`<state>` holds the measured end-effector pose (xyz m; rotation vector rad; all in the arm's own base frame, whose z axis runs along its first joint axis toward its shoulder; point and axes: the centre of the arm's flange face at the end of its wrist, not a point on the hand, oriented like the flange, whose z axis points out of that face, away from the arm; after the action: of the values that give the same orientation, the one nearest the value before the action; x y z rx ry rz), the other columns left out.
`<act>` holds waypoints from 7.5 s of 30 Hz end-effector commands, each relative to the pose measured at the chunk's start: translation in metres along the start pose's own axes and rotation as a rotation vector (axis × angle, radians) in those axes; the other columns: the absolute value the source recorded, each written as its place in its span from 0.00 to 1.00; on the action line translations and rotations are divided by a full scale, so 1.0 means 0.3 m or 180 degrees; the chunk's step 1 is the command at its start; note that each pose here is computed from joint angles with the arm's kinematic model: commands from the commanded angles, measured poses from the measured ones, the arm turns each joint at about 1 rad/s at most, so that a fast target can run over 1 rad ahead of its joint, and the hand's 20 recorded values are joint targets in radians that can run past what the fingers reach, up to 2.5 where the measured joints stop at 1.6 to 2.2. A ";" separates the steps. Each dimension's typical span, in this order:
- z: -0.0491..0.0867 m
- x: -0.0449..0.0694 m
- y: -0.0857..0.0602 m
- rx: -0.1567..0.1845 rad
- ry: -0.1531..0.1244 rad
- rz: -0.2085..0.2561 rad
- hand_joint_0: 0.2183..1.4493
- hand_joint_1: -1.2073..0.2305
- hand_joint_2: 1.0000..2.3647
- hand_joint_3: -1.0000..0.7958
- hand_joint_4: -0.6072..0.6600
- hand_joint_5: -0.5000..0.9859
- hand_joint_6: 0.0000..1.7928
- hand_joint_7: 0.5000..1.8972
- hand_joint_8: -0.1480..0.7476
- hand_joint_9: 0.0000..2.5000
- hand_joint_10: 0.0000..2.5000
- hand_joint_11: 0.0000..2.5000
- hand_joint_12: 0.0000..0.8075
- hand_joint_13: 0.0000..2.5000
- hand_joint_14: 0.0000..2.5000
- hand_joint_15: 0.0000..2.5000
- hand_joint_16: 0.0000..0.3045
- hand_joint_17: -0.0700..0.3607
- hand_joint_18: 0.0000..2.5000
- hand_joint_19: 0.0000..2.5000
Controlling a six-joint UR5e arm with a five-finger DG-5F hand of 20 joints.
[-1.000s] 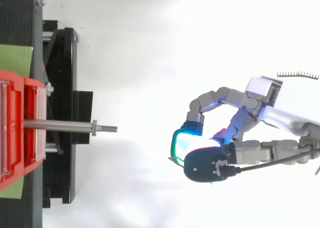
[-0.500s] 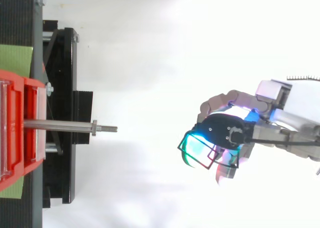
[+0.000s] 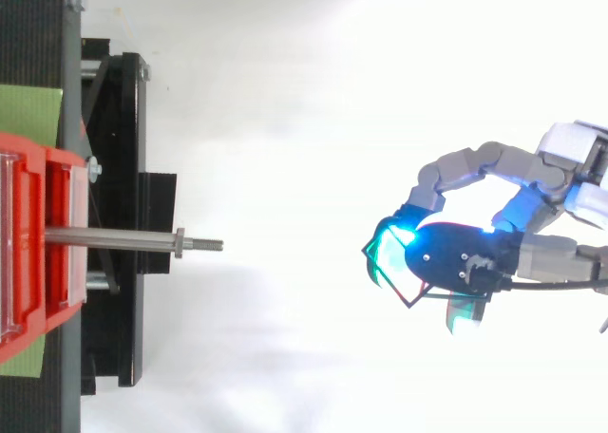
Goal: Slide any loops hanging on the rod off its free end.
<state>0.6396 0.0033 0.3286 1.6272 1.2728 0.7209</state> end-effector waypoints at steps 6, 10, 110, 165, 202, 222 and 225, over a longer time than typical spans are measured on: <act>0.002 -0.019 0.002 0.0019 -0.0016 -0.0024 0.29 0.40 0.01 0.35 0.52 0.25 0.48 0.37 0.47 0.50 0.01 0.24 0.41 0.34 0.00 0.13 0.16 0.41 0.36 0.25; 0.004 -0.026 0.000 0.0022 -0.0036 -0.0023 0.30 0.43 0.01 0.34 0.52 0.26 0.48 0.39 0.47 0.51 0.01 0.23 0.41 0.35 0.00 0.12 0.15 0.41 0.37 0.25; 0.012 -0.040 0.001 0.0012 -0.0060 -0.0059 0.31 0.36 0.01 0.46 0.45 0.28 0.46 0.35 0.48 0.50 0.01 0.21 0.44 0.36 0.00 0.11 0.17 0.43 0.39 0.22; 0.140 -0.007 -0.094 -0.0902 -0.0030 -0.0224 0.31 0.32 0.01 0.48 0.36 0.29 0.44 0.42 0.45 0.26 0.00 0.00 0.44 0.26 0.00 0.06 0.16 0.42 0.33 0.18; 0.141 -0.007 -0.093 -0.0913 -0.0059 -0.0320 0.31 0.32 0.01 0.49 0.36 0.29 0.44 0.41 0.46 0.29 0.00 0.02 0.44 0.27 0.00 0.06 0.17 0.43 0.34 0.18; 0.141 -0.007 -0.093 -0.0913 -0.0059 -0.0320 0.31 0.32 0.01 0.48 0.36 0.29 0.44 0.41 0.46 0.30 0.00 0.03 0.44 0.27 0.00 0.06 0.17 0.43 0.33 0.18; 0.141 -0.007 -0.093 -0.0913 -0.0059 -0.0320 0.31 0.31 0.01 0.48 0.36 0.29 0.44 0.41 0.46 0.30 0.00 0.03 0.44 0.27 0.00 0.06 0.17 0.43 0.33 0.18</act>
<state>0.6639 -0.0103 0.2864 1.3257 1.1698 0.7855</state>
